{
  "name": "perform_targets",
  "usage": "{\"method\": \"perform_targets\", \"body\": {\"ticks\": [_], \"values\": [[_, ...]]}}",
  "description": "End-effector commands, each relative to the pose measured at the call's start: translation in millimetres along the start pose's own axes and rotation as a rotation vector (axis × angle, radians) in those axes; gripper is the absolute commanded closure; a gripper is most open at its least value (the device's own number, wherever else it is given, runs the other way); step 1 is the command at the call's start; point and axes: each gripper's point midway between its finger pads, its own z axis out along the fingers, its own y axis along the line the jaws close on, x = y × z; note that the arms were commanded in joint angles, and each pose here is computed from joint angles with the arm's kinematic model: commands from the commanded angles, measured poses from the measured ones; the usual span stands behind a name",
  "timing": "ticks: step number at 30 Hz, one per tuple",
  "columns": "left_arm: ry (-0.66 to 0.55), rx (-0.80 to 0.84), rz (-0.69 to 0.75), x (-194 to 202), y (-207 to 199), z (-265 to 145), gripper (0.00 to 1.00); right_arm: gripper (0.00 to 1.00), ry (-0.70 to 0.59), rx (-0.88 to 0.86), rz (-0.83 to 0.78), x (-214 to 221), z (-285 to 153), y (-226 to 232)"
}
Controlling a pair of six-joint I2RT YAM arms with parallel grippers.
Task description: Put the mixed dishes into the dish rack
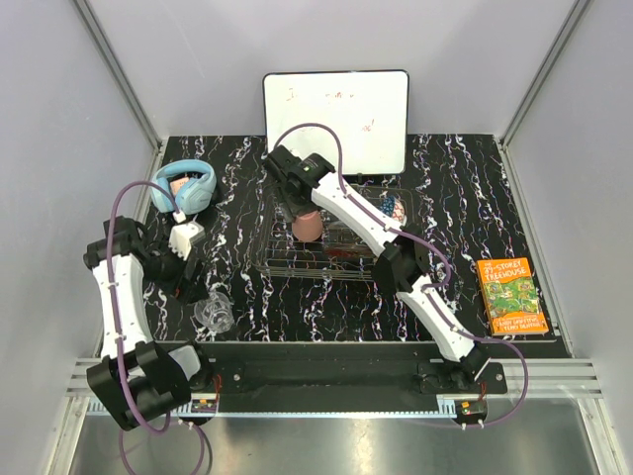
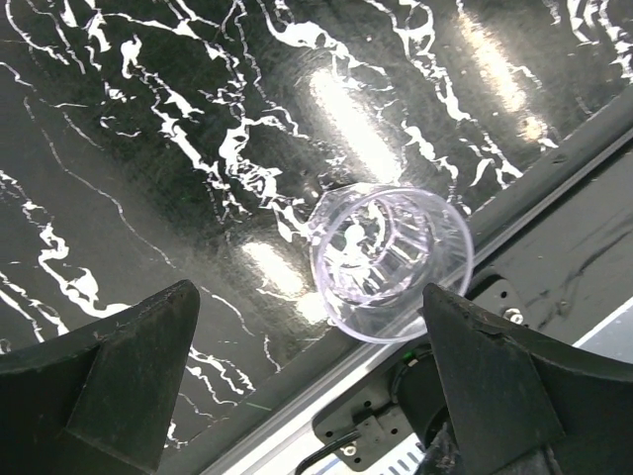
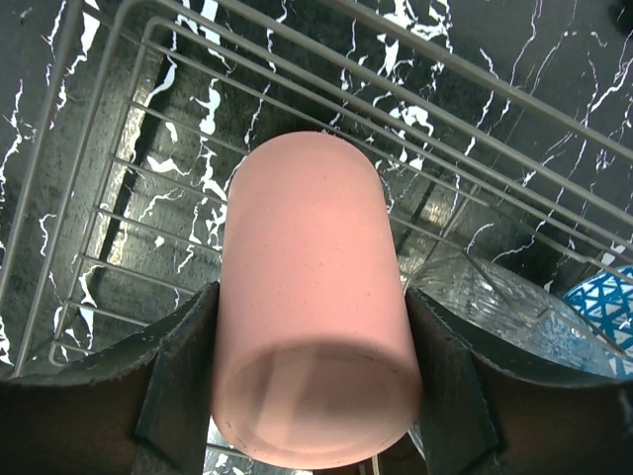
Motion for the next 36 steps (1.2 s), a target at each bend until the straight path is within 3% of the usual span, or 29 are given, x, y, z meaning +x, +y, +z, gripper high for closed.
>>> {"method": "perform_targets", "body": {"ticks": [1,3,4,8,10,18,28,29,32,36], "values": [[0.011,-0.058,0.058,3,14,1,0.01,0.95,0.026,-0.021,-0.027,8,16,12],[0.019,-0.062,0.064,7,15,4,0.01,0.80,0.020,-0.026,-0.028,7,17,13],[0.026,-0.069,0.063,10,17,5,0.01,0.60,0.019,-0.032,-0.030,6,16,14],[0.052,-0.074,0.075,21,18,12,0.02,0.17,0.002,-0.032,-0.031,2,13,13],[0.067,-0.085,0.084,25,20,13,0.02,0.01,-0.011,-0.036,-0.030,-1,8,13],[0.088,-0.098,0.093,35,25,20,0.03,0.01,-0.070,-0.050,-0.015,-17,-21,7],[0.097,-0.099,0.094,43,29,31,0.09,0.00,-0.207,-0.070,0.011,-36,-106,0],[0.093,-0.096,0.089,43,29,31,0.11,0.00,-0.216,-0.071,0.008,-36,-112,2],[0.077,-0.071,0.076,40,28,37,0.31,0.00,-0.239,-0.064,0.000,-33,-132,0],[0.076,-0.022,0.031,41,28,45,0.62,0.00,-0.268,-0.080,-0.009,-26,-161,5]]}}
